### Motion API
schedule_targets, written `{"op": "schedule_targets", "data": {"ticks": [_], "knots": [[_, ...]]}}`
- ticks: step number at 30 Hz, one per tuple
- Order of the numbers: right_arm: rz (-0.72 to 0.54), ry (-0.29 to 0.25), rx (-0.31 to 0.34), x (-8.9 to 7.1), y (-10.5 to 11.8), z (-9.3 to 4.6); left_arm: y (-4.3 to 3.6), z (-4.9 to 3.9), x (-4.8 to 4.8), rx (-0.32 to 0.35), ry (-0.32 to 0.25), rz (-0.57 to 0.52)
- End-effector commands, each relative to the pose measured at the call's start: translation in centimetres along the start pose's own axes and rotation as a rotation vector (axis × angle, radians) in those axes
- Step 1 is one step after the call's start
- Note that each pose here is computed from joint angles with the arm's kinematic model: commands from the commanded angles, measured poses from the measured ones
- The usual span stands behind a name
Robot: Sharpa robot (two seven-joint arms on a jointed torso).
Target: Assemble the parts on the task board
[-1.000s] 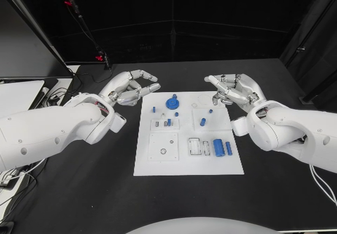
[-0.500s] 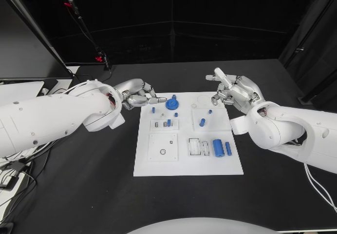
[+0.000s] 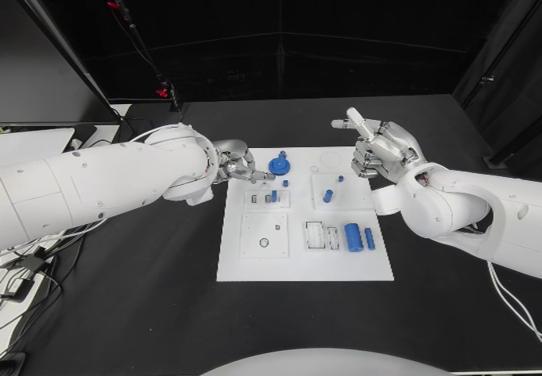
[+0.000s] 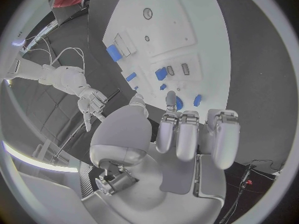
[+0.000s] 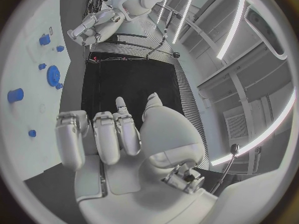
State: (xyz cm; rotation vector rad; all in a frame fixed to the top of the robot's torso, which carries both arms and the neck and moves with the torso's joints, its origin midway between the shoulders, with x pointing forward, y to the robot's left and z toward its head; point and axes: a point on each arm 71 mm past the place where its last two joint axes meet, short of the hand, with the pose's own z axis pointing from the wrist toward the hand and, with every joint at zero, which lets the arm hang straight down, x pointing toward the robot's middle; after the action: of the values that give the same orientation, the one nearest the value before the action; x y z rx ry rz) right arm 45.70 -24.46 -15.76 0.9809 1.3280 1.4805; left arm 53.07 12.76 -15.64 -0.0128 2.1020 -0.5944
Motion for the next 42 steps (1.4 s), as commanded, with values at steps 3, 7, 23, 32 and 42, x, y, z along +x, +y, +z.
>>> {"op": "schedule_targets", "data": {"ticks": [3, 7, 23, 32, 42], "knots": [[0.029, 0.037, 0.009, 0.3, -0.1, 0.1, -0.08, 0.58, 0.43, -0.075, 0.062, 0.052], [0.028, 0.038, 0.013, 0.2, -0.2, 0.2, -0.38, 0.94, 0.60, -0.088, 0.081, 0.063], [0.028, 0.039, 0.048, 0.3, -0.8, 0.6, -2.50, 2.69, 2.23, -0.074, 0.166, 0.107], [0.028, 0.040, 0.064, 0.4, -1.0, 0.7, -2.84, 3.31, 2.56, -0.089, 0.184, 0.117], [0.026, 0.039, 0.081, 0.5, -1.2, 0.8, -2.82, 3.74, 2.90, -0.091, 0.194, 0.116]]}}
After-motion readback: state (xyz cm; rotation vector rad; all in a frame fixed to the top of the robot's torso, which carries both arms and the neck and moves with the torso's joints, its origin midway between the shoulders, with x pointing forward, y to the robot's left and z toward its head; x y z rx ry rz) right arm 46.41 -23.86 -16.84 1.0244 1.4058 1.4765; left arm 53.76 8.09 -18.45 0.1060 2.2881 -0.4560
